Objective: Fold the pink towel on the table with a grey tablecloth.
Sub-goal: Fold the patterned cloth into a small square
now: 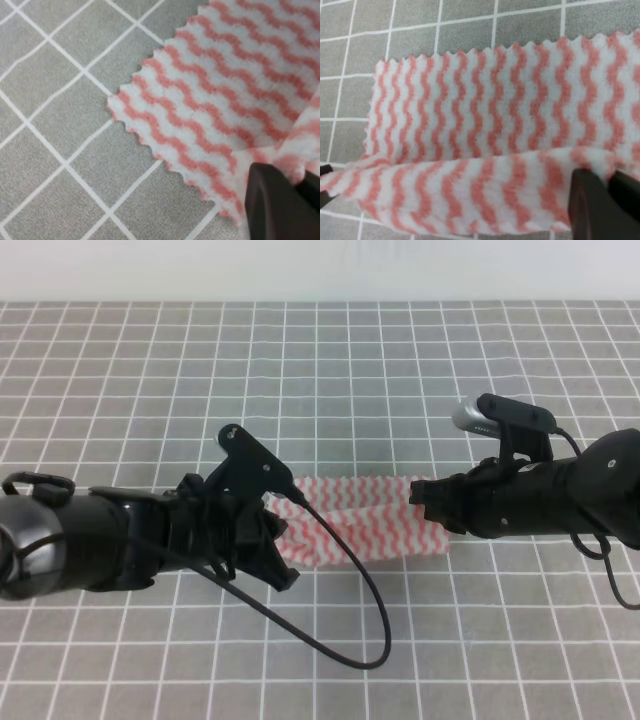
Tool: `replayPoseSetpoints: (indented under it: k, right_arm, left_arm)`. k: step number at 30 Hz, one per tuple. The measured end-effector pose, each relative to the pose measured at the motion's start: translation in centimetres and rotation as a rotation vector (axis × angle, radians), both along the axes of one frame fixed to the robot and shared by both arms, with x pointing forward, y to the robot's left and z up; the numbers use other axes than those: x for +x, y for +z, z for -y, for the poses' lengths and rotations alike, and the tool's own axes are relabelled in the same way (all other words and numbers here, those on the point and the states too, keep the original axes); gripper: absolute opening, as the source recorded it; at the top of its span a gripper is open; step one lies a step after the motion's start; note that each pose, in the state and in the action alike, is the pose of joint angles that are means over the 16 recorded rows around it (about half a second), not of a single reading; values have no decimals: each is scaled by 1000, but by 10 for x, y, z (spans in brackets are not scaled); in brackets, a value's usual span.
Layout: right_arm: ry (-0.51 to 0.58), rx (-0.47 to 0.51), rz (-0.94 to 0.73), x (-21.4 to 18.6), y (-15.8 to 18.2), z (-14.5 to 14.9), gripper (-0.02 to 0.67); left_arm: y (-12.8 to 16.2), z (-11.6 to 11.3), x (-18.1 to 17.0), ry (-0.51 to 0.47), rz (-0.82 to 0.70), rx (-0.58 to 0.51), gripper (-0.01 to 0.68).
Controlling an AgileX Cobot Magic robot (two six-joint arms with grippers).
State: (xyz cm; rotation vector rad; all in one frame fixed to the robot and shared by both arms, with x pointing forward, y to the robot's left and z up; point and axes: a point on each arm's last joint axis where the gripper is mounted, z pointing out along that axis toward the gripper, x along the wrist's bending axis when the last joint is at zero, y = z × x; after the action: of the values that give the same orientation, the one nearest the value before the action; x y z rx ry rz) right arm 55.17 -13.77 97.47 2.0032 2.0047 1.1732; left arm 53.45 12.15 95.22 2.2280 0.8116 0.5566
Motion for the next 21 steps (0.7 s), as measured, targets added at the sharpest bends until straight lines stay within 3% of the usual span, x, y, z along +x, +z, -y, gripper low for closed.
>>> replayPoseSetpoints:
  k: [21]
  right_arm:
    - [-2,-3,14,13,-2,-5,-15]
  left_arm:
    - [0,-1,1,-23,26,38,-1]
